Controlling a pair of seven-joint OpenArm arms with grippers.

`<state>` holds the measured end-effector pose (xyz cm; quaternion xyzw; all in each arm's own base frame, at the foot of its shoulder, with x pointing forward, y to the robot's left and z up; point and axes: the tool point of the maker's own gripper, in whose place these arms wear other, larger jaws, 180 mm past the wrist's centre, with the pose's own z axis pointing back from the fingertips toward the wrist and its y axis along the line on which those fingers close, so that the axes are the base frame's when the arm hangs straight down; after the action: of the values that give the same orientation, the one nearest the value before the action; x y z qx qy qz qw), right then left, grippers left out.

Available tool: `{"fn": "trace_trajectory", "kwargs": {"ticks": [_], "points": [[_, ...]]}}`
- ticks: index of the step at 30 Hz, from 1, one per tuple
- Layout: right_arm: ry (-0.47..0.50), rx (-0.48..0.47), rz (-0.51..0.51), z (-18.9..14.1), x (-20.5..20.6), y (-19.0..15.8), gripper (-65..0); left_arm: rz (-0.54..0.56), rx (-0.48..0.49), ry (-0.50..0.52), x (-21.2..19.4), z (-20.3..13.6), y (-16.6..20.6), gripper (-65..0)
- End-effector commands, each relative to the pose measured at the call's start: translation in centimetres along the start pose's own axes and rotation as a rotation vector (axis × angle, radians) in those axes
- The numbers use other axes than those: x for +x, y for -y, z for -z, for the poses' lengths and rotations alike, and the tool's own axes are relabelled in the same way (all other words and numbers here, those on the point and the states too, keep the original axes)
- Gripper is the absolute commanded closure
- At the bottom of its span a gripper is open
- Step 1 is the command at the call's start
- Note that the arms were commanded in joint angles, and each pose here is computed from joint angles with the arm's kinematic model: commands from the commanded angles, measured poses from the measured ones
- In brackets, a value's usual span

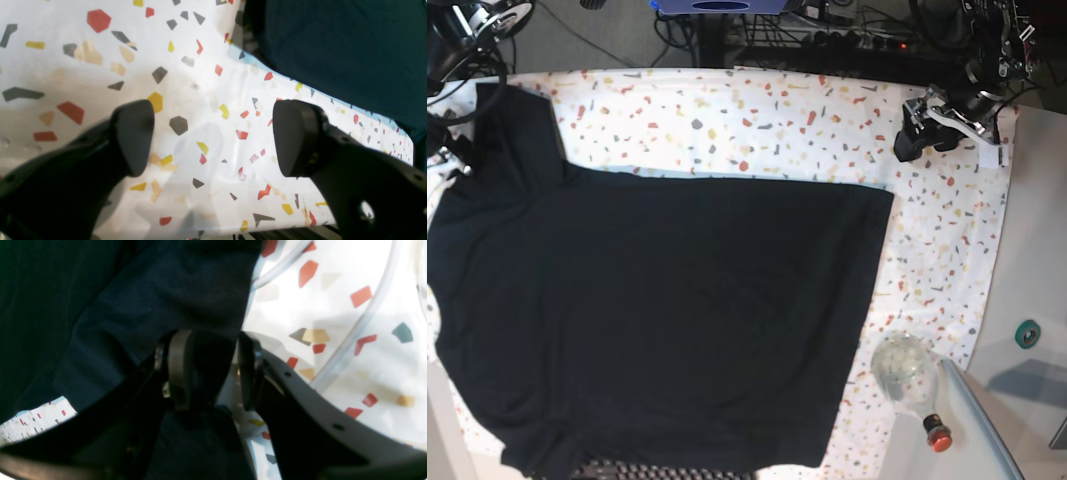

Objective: Layout the t-shirt on the table in an organized manner, then fold the t-shirt properly

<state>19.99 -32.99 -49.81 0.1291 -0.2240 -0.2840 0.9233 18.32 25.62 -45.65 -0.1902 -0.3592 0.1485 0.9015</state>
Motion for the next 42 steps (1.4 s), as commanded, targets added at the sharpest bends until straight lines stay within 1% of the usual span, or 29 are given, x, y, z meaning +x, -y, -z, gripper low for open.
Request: {"fn": "trace_trajectory", "kwargs": {"ticks": [1,5,8,16,17,18,19,21,22,31,34,36,39,42], "points": [[-0.006,-0.011,-0.014,-0.1,0.3,0.2,-21.5,0.018,-0.009,0.036,1.3,-0.4,0.0,-52.5],[-0.006,-0.007,-0.015,-0.1,0.3,0.1,-21.5,0.019,-0.013,0.032,1.2,-0.3,0.1,-52.5],[-0.005,0.040,-0.082,0.0,0.1,-0.9,-21.5,0.019,-0.012,0.033,1.2,-0.3,0.1,-52.5],[-0.013,0.039,-0.088,-0.1,0.1,-0.8,-21.2,0.018,-0.010,0.035,1.3,-0.4,0.0,-52.5],[-0.015,0.039,-0.089,-0.1,0.0,-0.8,-20.1,0.018,-0.010,0.035,1.3,-0.4,0.0,-52.5],[-0.015,0.039,-0.089,-0.1,0.0,-0.8,-17.0,0.018,-0.010,0.035,1.3,-0.4,0.0,-52.5],[-0.013,0.039,-0.090,-0.1,0.1,-0.9,-13.2,0.018,-0.010,0.035,1.3,-0.4,0.0,-52.5],[-0.011,0.040,-0.090,-0.1,0.1,-0.9,-3.3,0.018,-0.011,0.034,1.3,-0.3,0.1,-52.5],[-0.008,0.040,-0.091,-0.1,0.2,-0.9,0.0,0.019,-0.013,0.032,1.2,-0.3,0.1,-52.5],[-0.002,0.042,-0.094,-0.2,0.7,-1.1,0.0,0.012,-0.024,0.029,0.9,0.0,0.7,-52.5],[0.019,0.029,-0.115,-0.7,1.2,-1.2,0.0,0.039,-0.068,0.009,0.7,1.3,2.4,-52.5],[0.026,0.030,-0.119,-0.7,1.2,-1.5,0.0,0.084,-0.037,-0.031,0.1,2.3,2.6,-52.5],[0.040,0.023,-0.130,-1.0,1.6,-1.5,0.0,0.103,-0.036,0.004,0.7,4.3,4.2,-52.5],[0.039,0.023,-0.129,-1.0,1.6,-1.5,0.0,0.082,-0.056,0.027,1.5,5.6,5.3,-52.5]]}}
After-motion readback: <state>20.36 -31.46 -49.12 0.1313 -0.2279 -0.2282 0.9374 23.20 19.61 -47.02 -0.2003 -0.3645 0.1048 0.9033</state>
